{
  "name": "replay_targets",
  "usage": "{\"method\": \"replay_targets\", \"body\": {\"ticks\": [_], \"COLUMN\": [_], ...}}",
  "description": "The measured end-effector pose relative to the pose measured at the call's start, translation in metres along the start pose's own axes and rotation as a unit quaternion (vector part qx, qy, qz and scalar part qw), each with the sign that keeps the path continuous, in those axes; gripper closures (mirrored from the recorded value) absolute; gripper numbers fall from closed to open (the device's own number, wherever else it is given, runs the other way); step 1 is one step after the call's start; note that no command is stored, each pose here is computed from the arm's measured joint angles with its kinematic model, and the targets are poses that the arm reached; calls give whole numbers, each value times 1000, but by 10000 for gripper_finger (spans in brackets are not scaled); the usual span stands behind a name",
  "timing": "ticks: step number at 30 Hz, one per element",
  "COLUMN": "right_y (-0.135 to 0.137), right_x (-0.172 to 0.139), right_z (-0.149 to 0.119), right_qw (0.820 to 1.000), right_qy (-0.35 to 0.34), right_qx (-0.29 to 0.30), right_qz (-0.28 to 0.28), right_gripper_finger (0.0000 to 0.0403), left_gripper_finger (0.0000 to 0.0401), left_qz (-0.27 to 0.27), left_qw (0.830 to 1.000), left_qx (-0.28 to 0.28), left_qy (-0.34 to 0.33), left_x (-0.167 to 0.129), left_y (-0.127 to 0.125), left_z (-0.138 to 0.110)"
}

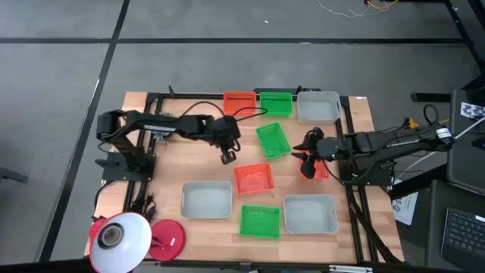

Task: Stack baskets by color
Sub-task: Stack the middle green bin on the top green bin

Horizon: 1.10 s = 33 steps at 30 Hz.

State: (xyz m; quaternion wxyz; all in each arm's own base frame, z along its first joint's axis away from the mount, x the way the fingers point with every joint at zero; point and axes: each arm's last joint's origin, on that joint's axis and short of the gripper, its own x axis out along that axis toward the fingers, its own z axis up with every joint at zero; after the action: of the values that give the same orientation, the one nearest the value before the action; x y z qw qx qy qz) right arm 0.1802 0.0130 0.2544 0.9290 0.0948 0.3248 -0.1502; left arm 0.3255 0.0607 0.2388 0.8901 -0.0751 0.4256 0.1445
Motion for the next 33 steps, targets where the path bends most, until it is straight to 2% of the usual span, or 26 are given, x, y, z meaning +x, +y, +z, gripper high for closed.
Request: {"method": "replay_targets", "body": {"ticks": [5,10,15,17,21,26,29,33], "right_y": [-7,-14,-18,-18,-16,-12,-10,-9], "right_x": [15,23,24,23,22,22,21,25], "right_z": [2,4,20,31,58,87,96,98], "right_qw": [999,999,994,990,989,985,984,983], "right_qy": [23,38,82,113,143,166,171,176], "right_qx": [27,17,45,49,11,-39,-47,-47], "right_qz": [-9,-15,58,71,37,28,29,28], "right_gripper_finger": [288,288,288,288,288,288,288,288], "left_gripper_finger": [397,400,395,395,399,397,390,379], "left_qz": [13,52,80,86,91,72,51,17], "left_qw": [999,999,997,996,995,994,990,981], "left_qx": [1,12,4,-4,-20,-56,-80,-80], "left_qy": [-30,-12,-1,-4,-23,-59,-106,-175], "left_x": [-44,-82,-111,-120,-129,-127,-125,-121], "left_y": [3,1,0,-1,0,3,6,7], "left_z": [2,-12,-30,-41,-67,-107,-128,-148]}}
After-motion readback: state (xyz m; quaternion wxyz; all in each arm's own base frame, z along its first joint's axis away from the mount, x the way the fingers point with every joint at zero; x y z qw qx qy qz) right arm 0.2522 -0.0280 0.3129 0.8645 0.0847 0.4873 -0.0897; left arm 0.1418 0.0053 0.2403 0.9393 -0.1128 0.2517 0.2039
